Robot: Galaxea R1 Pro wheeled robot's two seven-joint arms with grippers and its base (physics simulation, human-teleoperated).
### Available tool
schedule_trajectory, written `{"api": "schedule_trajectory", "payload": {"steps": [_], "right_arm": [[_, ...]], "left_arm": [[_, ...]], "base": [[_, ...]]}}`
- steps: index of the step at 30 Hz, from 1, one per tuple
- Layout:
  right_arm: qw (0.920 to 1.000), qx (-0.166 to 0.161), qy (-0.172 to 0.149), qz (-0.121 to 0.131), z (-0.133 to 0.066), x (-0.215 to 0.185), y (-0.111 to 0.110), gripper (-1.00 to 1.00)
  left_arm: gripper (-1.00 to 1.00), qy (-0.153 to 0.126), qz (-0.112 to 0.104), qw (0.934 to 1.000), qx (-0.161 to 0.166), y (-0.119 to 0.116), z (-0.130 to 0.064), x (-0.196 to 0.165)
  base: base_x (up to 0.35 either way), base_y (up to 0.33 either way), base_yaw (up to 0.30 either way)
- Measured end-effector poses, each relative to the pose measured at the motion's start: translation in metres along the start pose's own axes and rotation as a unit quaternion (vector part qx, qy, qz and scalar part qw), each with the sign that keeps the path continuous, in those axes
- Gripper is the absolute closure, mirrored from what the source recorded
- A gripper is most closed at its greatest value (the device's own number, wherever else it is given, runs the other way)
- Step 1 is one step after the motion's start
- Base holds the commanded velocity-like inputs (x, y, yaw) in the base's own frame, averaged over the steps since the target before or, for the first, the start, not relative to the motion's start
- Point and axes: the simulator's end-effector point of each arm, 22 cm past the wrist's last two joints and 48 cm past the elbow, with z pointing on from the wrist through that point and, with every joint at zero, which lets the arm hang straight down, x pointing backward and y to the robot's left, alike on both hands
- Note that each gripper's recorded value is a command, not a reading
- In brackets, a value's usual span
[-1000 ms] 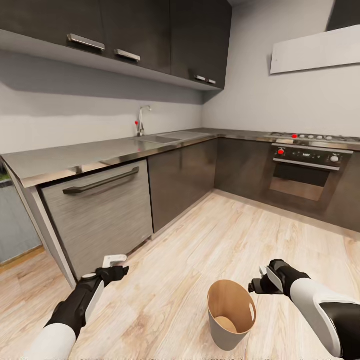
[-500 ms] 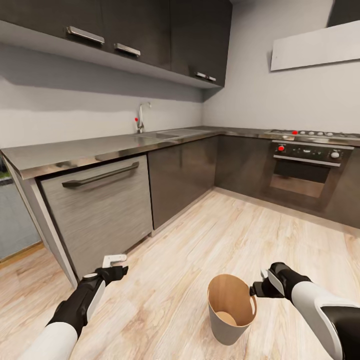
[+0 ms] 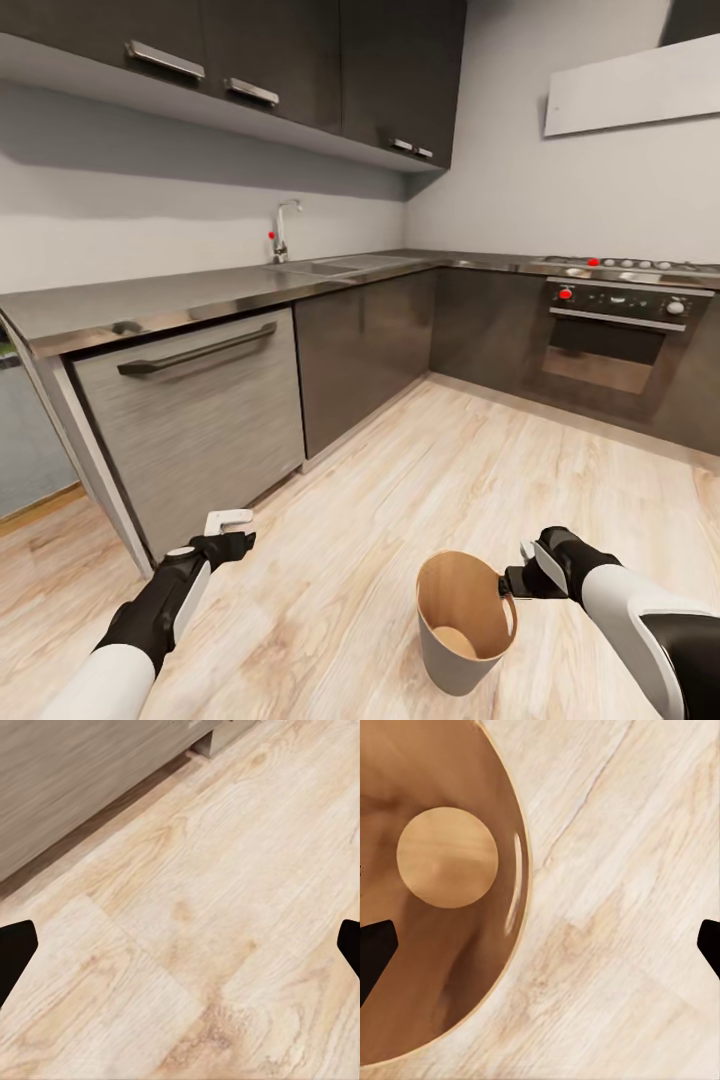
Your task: Put the three can of soda from the living room inside the tash can in the kitchen.
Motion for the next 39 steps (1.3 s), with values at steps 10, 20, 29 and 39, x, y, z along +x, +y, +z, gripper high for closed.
{"api": "schedule_trajectory", "payload": {"steps": [10,20,29,39], "right_arm": [[1.0,0.005,0.003,-0.008,0.002,0.003,-0.001,-1.0],[0.9998,0.006,0.018,-0.01,0.015,0.015,-0.002,-1.0],[0.9992,0.007,0.037,-0.011,0.033,0.028,0.0,-1.0],[0.9991,0.008,0.038,-0.014,0.033,0.029,-0.001,-1.0]], "left_arm": [[-1.0,-0.004,0.001,1.0,-0.001,0.0,0.0,-0.002],[-1.0,0.008,0.003,1.0,-0.002,0.0,0.008,0.011],[-1.0,0.027,0.003,0.9996,-0.003,0.001,0.019,0.032],[-1.0,0.019,0.005,0.9998,-0.003,0.001,0.02,0.029]], "base": [[0.073,0.0,0.0],[0.003,0.0,0.0],[0.0,0.0,0.0],[0.006,0.002,0.0]]}}
